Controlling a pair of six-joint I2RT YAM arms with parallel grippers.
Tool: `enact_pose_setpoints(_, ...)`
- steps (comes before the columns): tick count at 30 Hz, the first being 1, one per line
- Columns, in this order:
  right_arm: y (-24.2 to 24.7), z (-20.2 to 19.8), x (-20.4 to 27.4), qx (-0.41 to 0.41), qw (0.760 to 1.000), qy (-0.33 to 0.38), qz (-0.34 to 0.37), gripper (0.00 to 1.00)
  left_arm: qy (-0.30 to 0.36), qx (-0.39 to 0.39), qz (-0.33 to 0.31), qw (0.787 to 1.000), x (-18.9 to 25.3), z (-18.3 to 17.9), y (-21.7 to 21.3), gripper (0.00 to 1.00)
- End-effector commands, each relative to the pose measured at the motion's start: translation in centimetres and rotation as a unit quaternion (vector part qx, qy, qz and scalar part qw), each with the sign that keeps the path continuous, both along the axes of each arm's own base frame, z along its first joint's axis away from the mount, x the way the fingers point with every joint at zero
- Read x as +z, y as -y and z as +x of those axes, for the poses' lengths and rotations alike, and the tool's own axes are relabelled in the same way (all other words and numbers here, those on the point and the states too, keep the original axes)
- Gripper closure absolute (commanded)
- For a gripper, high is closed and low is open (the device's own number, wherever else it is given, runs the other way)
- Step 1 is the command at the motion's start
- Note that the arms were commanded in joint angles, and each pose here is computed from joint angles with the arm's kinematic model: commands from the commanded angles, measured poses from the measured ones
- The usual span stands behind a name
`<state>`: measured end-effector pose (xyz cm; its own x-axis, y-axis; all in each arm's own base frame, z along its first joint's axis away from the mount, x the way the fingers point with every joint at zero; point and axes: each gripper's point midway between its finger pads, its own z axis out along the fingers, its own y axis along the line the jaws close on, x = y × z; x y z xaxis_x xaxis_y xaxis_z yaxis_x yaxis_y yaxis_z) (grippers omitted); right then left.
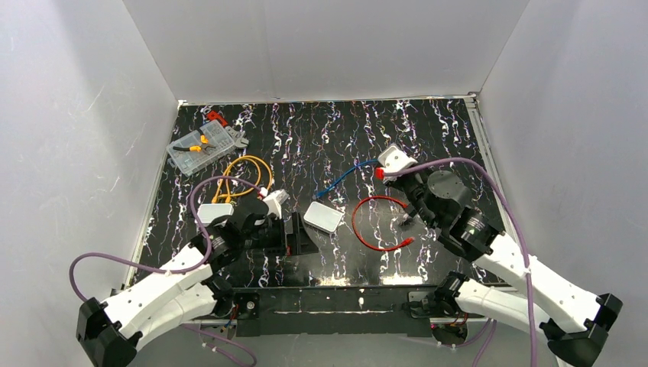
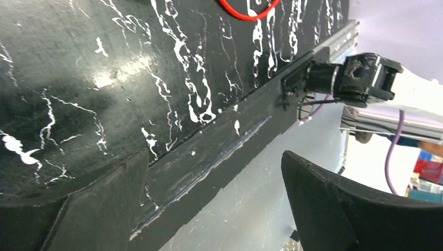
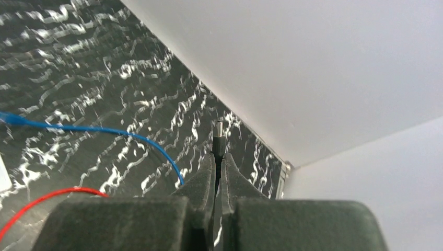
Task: Insert the plug into the switch port
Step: Pick up the power from the center of the board.
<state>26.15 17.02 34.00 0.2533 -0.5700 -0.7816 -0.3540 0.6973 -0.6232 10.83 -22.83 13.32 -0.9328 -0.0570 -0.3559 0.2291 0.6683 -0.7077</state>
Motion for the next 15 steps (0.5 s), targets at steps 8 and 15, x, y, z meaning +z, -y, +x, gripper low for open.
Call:
enact_pose_setpoints(8,-1.5,2.7,-12.3,-0.028,0.989,-0.143,-0.014,0.99,0.076,0.12,0.138,0.98,0.2,6.7,-2.8,0.02)
enact_pose_setpoints(15,-5.6,3.5,-17.9,0.013,0.975,-0.22,0.005,0.99,0.114,0.185,0.204,0.955,-0.7,10.4,-4.6,0.02)
